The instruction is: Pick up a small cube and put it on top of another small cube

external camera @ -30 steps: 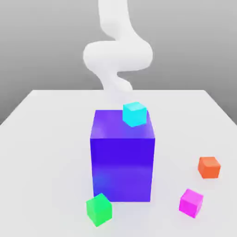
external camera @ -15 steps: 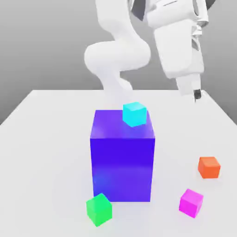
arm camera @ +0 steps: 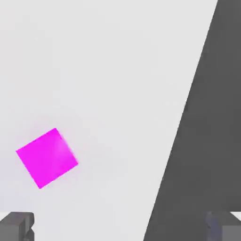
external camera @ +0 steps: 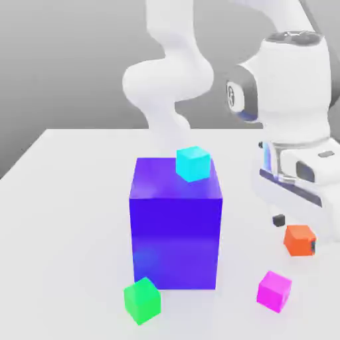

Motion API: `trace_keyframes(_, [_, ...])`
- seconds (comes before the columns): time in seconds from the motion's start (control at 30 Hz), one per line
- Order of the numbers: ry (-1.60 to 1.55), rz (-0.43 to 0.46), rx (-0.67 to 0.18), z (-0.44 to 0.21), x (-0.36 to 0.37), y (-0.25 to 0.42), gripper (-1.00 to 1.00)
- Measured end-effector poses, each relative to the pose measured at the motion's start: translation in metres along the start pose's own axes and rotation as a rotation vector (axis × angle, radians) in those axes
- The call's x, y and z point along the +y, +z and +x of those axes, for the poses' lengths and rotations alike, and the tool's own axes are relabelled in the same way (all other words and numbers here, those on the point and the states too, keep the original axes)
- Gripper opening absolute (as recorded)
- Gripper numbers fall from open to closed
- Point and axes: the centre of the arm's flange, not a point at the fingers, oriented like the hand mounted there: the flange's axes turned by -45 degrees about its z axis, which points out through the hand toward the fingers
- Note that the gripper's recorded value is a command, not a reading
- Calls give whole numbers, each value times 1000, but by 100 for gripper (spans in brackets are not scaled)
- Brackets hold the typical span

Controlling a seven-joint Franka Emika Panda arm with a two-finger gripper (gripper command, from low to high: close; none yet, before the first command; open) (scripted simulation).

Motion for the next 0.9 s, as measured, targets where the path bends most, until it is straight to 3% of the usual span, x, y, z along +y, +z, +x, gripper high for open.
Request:
trace_keyframes(0.27, [-373,126,-30,20,-31,75,0])
trace_keyframes(0.43, [-413,139,-33,18,-40,132,0])
trace_keyframes(0.47, [-413,139,-33,18,-42,140,-100])
trace_keyframes(0.7, [-414,141,-32,18,-42,141,-100])
trace_keyframes(0.9, [-408,140,-23,26,-35,83,-100])
